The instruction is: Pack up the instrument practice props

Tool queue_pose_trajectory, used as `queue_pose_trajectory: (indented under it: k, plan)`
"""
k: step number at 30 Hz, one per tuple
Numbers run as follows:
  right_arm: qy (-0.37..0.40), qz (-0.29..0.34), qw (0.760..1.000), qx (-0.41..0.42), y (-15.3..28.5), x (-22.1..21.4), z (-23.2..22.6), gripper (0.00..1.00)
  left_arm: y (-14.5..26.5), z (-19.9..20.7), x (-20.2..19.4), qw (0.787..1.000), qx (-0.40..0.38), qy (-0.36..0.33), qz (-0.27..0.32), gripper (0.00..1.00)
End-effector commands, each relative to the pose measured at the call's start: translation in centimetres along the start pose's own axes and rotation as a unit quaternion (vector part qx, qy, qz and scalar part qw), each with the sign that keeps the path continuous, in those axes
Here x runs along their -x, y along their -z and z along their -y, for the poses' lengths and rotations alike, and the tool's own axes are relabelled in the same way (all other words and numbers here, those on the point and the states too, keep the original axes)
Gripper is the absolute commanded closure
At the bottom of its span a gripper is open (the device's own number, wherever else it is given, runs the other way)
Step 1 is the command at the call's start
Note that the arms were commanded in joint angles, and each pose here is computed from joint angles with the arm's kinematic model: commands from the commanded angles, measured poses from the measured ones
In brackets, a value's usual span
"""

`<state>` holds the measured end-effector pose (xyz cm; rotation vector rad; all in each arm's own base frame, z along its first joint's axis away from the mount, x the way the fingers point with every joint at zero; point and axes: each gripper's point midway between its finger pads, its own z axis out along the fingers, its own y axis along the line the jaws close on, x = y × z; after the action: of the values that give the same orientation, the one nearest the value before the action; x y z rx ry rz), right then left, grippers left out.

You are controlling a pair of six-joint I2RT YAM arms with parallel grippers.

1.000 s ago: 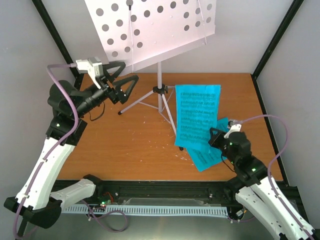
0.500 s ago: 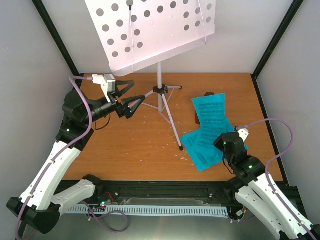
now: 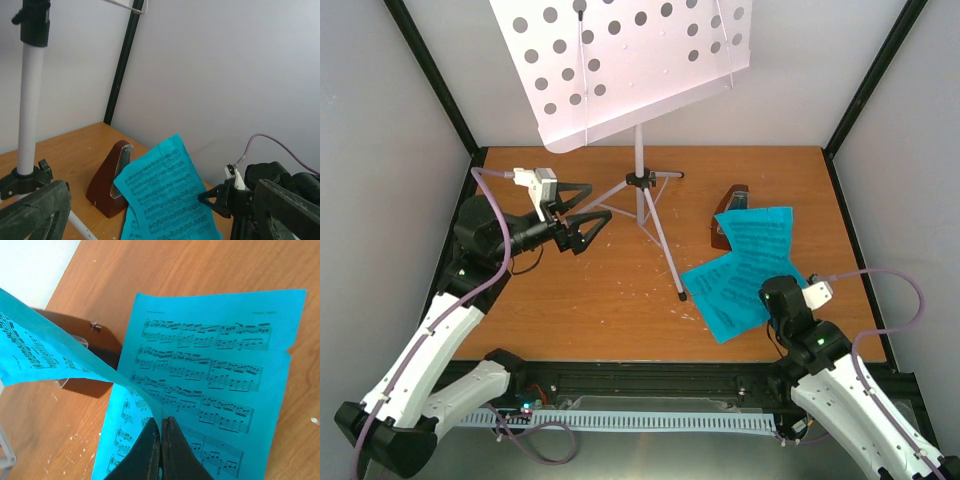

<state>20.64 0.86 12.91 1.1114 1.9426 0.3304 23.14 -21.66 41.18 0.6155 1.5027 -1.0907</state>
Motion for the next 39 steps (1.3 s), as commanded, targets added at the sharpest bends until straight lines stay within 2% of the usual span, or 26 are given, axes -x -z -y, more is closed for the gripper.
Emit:
queue_pose_trajectory:
  k: [1,13,26,31,33,39]
  plan:
    - [-0.071,0.035,0.996,-0.039,0.1,0.8,2.8,0.97,0.4,0.7,-0.3,1.0,-0.015,0.017,0.005,0.0]
    - [-0.124,0.028,0.989,-0.072,-0.6,-0.6,5.1,0.97,0.5,-0.1,-2.7,0.999,-0.01,0.04,-0.005,0.01]
    - [-0.125,0.014,0.986,-0.107,-1.5,-2.1,7.0,0.97,0.1,-2.3,-5.7,0.996,0.021,0.083,-0.026,0.0]
    - [-0.118,0.019,0.986,-0.112,-1.3,-1.7,6.9,0.93,0.0,-4.7,-7.9,0.988,0.069,0.131,-0.038,0.0]
    - [-0.112,0.025,0.987,-0.113,-1.1,-1.4,6.9,0.89,0.0,-6.1,-9.4,0.981,0.099,0.163,-0.047,0.01]
    - [-0.113,0.044,0.986,-0.114,-0.2,-0.3,7.1,0.79,-0.1,-7.3,-12.7,0.964,0.11,0.236,-0.059,0.01]
